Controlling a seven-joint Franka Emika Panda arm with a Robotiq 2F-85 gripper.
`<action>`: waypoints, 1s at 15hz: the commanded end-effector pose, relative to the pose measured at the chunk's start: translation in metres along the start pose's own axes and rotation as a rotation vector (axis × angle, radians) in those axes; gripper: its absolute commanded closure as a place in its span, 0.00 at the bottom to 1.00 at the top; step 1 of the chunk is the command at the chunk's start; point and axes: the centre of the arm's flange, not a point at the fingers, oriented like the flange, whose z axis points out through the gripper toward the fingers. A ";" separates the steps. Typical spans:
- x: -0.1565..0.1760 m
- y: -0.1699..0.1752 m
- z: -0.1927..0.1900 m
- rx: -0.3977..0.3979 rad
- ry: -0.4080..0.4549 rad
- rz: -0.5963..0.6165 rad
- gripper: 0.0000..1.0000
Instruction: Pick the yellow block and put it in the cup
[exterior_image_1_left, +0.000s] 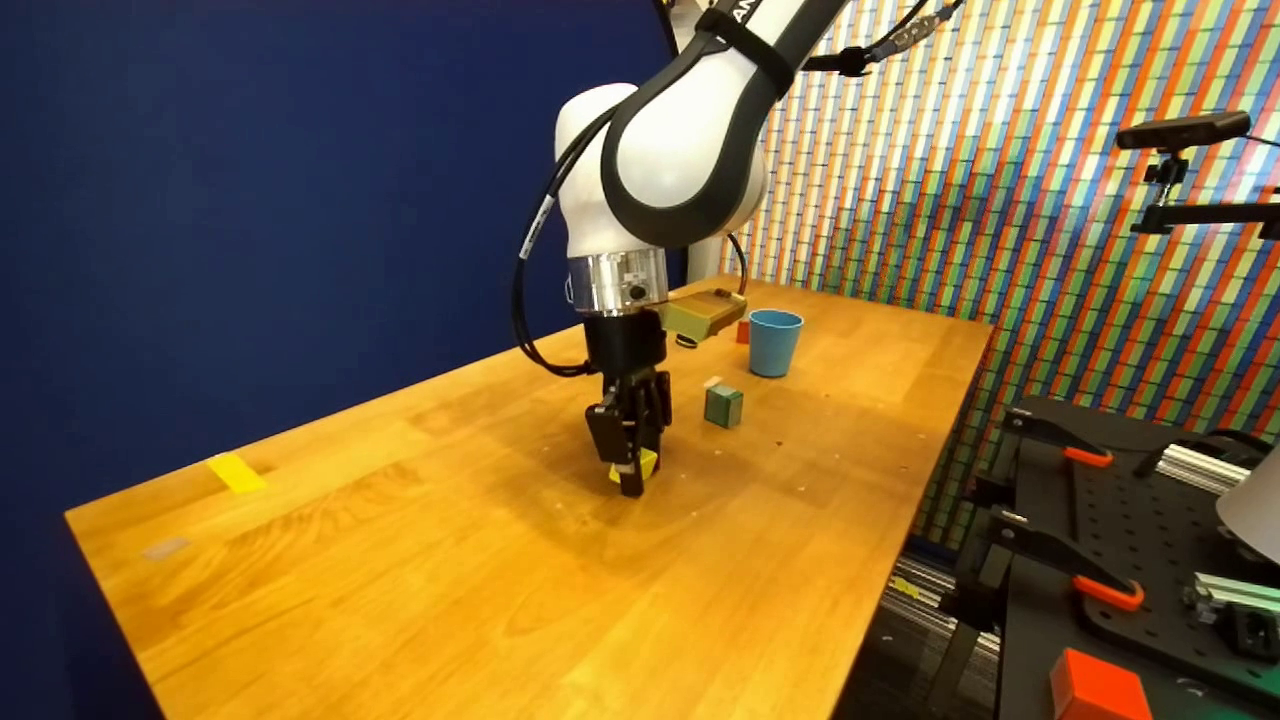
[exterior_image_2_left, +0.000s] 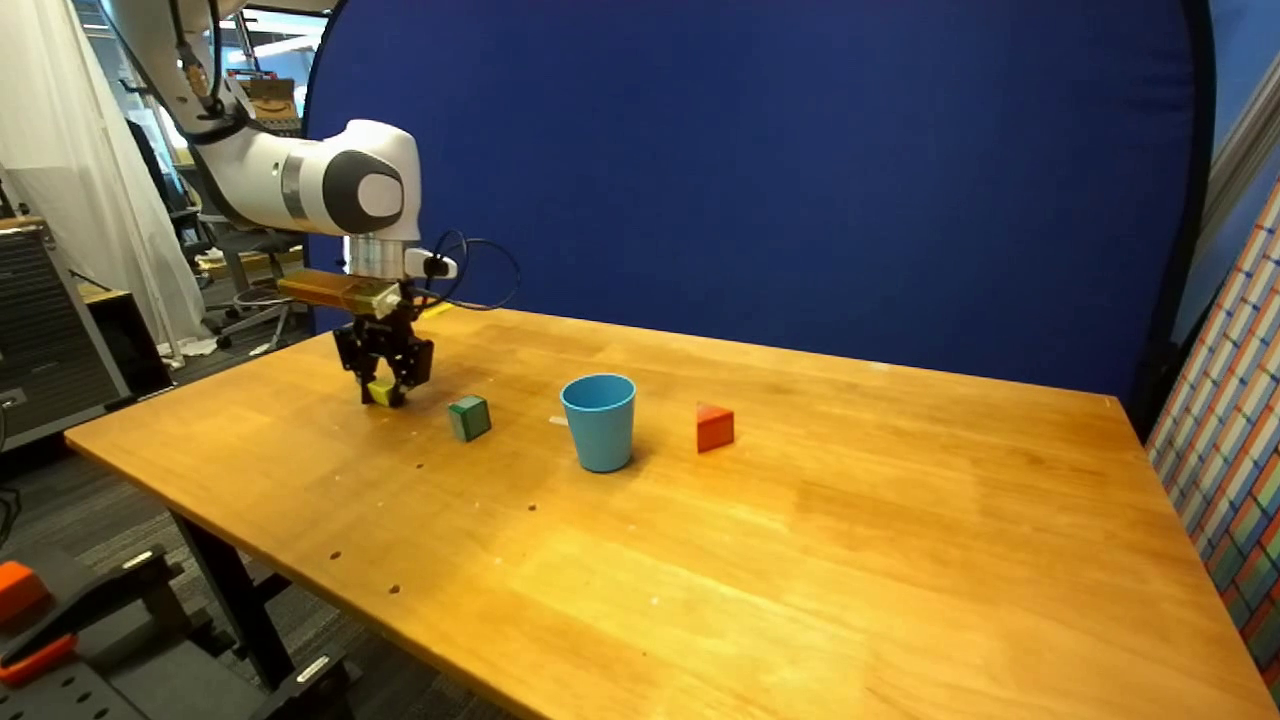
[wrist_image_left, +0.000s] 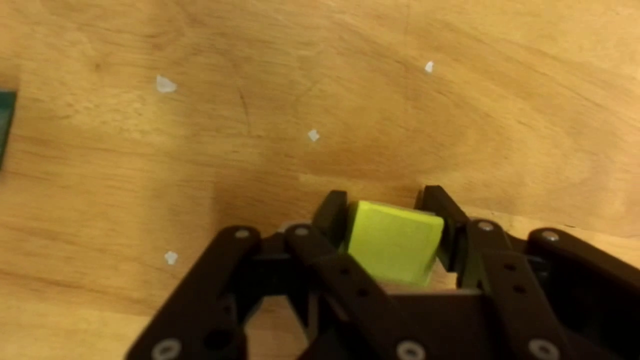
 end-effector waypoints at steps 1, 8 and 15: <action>-0.012 0.012 -0.023 -0.056 0.023 0.050 0.79; -0.011 0.143 -0.088 -0.190 0.104 0.278 0.81; -0.044 0.243 -0.148 -0.253 0.162 0.482 0.82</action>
